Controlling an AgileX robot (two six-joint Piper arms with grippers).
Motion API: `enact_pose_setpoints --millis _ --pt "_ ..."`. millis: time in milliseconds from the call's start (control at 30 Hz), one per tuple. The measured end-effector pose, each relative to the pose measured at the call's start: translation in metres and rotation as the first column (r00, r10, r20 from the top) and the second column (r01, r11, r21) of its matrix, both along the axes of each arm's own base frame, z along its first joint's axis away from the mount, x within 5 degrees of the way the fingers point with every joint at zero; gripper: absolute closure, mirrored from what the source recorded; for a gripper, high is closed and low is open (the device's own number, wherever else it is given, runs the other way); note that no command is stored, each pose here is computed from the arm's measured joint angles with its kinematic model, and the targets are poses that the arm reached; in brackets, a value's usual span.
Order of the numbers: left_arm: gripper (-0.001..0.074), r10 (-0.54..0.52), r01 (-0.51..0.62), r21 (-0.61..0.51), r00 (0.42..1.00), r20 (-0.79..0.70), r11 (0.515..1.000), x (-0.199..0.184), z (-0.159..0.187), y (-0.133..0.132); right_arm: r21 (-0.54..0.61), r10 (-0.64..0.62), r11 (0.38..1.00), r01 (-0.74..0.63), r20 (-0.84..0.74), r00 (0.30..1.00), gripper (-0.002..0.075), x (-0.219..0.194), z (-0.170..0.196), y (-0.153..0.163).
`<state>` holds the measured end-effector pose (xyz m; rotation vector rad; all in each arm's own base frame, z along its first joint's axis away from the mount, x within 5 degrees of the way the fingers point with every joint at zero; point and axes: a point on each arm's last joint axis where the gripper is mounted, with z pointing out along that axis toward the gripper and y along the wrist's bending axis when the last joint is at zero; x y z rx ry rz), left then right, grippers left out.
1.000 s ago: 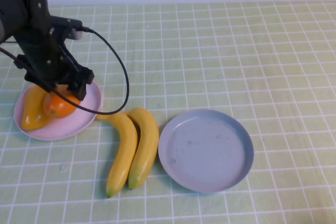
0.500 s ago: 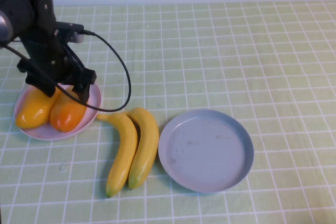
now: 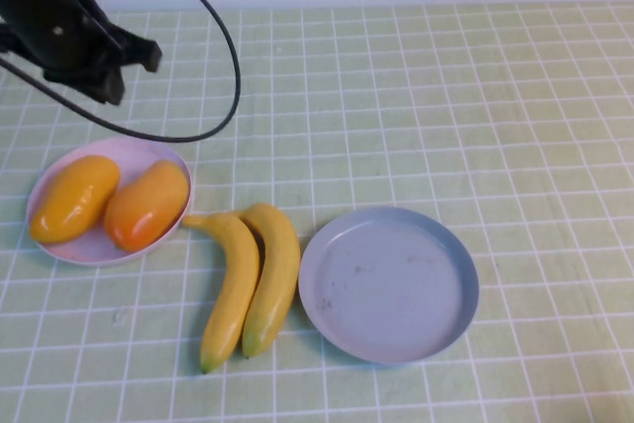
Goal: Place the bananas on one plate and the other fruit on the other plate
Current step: Put another type of fruit in the right plate
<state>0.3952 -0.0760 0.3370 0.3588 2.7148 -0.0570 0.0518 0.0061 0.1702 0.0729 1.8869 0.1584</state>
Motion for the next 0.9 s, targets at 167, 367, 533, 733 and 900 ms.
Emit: enact_pose_setpoints --millis 167,367,533,733,900 --pt "0.0726 -0.001 0.003 -0.021 0.995 0.097 1.0 -0.047 0.046 0.009 0.0 0.0 1.0 0.0 0.0 1.0 0.0744 0.0 0.0 0.0" --pt "0.0732 0.037 -0.021 -0.069 0.969 0.242 0.997 -0.119 0.065 0.022 0.0 0.0 1.0 0.0 0.0 1.0 0.0744 0.0 0.0 0.0" --pt "0.0732 0.056 -0.015 -0.108 0.921 0.384 0.994 -0.182 0.051 0.034 0.0 0.0 1.0 0.0 0.0 1.0 0.0744 0.0 0.0 0.0" --pt "0.0732 0.092 0.01 -0.166 0.801 0.592 0.986 -0.253 0.024 0.047 0.0 0.0 1.0 0.0 0.0 1.0 0.0744 0.0 0.0 0.0" --pt "0.0732 0.108 0.014 -0.182 0.76 0.641 0.983 -0.296 -0.011 0.056 0.0 0.0 1.0 0.0 0.0 1.0 0.0744 0.0 0.0 0.0"
